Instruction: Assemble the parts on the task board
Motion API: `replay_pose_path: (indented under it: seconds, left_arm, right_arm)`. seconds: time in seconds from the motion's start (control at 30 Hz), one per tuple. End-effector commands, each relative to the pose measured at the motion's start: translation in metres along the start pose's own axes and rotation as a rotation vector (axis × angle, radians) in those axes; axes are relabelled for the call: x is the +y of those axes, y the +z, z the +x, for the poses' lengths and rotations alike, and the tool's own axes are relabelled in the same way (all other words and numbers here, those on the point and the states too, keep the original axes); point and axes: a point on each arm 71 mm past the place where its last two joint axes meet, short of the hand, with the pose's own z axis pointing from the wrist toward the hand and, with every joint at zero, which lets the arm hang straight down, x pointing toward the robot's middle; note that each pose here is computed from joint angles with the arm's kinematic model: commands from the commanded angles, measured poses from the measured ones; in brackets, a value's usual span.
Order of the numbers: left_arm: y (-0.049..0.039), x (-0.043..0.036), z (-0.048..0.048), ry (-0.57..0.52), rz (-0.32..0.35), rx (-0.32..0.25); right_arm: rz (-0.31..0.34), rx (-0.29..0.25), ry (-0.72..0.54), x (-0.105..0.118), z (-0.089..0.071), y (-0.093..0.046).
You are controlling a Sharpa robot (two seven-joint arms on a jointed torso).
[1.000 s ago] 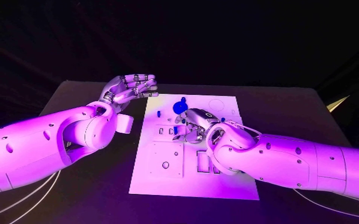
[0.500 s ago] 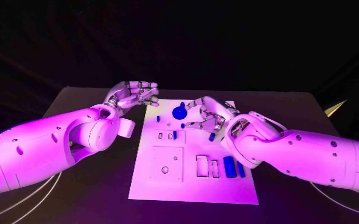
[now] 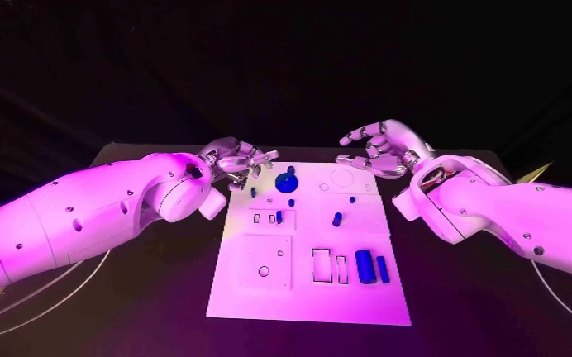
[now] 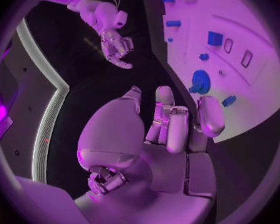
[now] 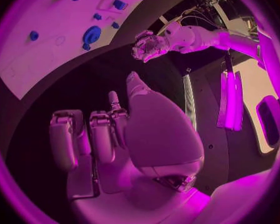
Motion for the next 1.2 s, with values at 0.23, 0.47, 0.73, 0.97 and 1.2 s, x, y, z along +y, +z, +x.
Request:
replay_pose_path:
  seconds: [0.23, 0.47, 0.73, 0.97, 1.2]
  left_arm:
    - [0.0096, 0.0104, 0.0164, 0.383, -0.326, 0.192]
    - [0.0182, 0.0096, 0.0227, 0.507, -0.400, 0.236]
    - [0.0262, 0.0085, 0.0275, 0.570, -0.433, 0.268]
    - [0.0293, 0.0069, 0.0331, 0.587, -0.440, 0.293]
    - [0.0310, 0.0068, 0.0378, 0.596, -0.445, 0.316]
  right_arm:
    - [0.054, -0.014, 0.065, -0.013, -0.014, -0.001]
    - [0.075, -0.015, 0.060, -0.017, -0.017, 0.000]
    - [0.089, -0.018, 0.052, -0.020, -0.018, 0.000]
    - [0.096, -0.018, 0.047, -0.021, -0.019, 0.000]
    - [0.099, -0.017, 0.045, -0.021, -0.019, 0.001]
